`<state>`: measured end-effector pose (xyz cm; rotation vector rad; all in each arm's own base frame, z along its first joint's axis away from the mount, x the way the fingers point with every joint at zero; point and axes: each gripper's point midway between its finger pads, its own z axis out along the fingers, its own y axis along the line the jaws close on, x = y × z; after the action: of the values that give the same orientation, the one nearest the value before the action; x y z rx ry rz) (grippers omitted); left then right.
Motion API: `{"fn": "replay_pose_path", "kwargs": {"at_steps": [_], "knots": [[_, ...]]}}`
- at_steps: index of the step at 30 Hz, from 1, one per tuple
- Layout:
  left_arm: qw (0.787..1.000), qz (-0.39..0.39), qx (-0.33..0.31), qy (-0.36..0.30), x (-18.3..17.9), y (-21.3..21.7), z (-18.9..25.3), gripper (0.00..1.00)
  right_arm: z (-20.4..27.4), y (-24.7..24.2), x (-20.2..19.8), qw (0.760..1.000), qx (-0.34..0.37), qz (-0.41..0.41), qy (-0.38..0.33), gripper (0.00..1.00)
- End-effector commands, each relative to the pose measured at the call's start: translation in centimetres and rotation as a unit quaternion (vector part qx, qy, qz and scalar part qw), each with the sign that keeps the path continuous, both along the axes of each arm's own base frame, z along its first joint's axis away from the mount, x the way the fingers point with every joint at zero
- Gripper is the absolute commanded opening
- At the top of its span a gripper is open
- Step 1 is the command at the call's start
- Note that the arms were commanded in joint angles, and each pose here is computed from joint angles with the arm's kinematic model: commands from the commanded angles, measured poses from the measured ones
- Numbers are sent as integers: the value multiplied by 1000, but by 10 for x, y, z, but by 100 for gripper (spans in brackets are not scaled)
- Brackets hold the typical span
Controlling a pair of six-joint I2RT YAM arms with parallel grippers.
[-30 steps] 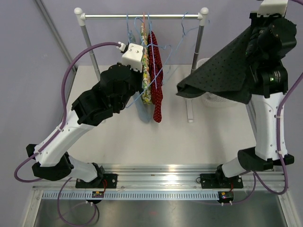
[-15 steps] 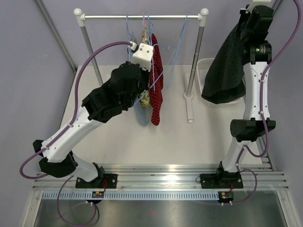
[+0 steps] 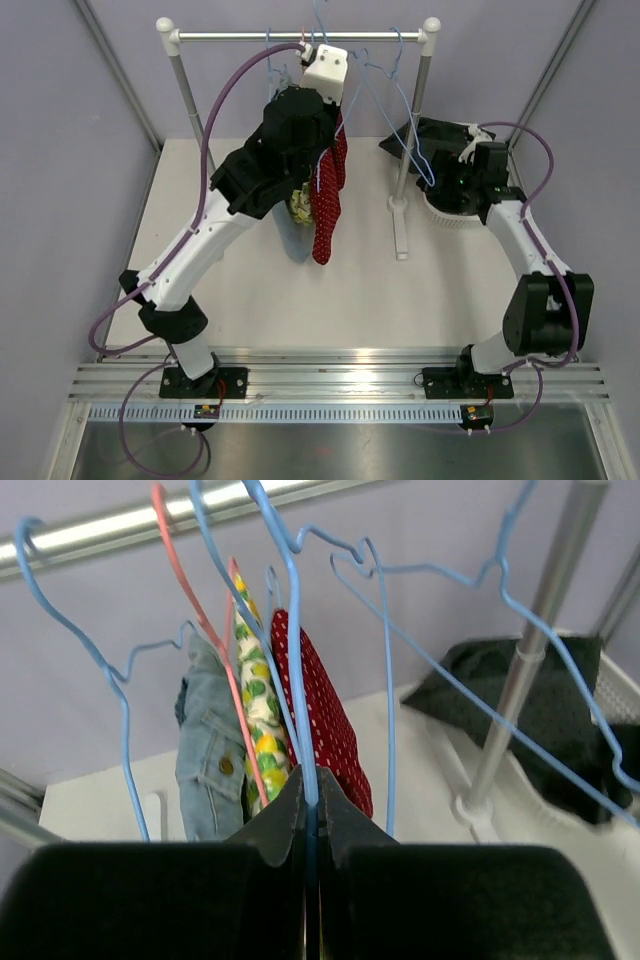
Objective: Remove the skirt from the hanger
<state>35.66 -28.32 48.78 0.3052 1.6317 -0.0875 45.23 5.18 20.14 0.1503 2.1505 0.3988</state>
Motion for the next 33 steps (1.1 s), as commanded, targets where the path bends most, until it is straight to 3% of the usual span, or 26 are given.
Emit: {"fn": "replay_pose_path", "kwargs": {"at_steps": [1, 5, 11, 22, 27, 30, 31, 33], "knots": [[999, 6, -33, -38, 26, 0, 27, 0, 83, 28, -26, 987, 77, 41, -136, 99], [997, -17, -57, -51, 51, -23, 21, 0, 87, 33, -63, 985, 77, 56, -144, 99], [994, -51, -88, -43, 87, -57, 2, 0, 98, 37, -86, 980, 91, 54, -166, 99], [991, -85, -101, 22, 71, -67, -41, 0, 96, 41, -90, 980, 99, 60, -162, 99], [991, -78, -95, 45, 64, -59, -51, 5, 101, 40, -95, 980, 99, 57, -165, 99], [990, -81, -106, 42, 51, -51, -35, 25, 102, 40, -99, 980, 100, 55, -162, 99], [990, -83, -113, 32, 41, -43, -19, 40, 103, 39, -100, 980, 99, 53, -163, 99], [990, -74, -121, 15, 30, -29, 1, 55, 104, 38, -103, 980, 98, 50, -164, 99]]}}
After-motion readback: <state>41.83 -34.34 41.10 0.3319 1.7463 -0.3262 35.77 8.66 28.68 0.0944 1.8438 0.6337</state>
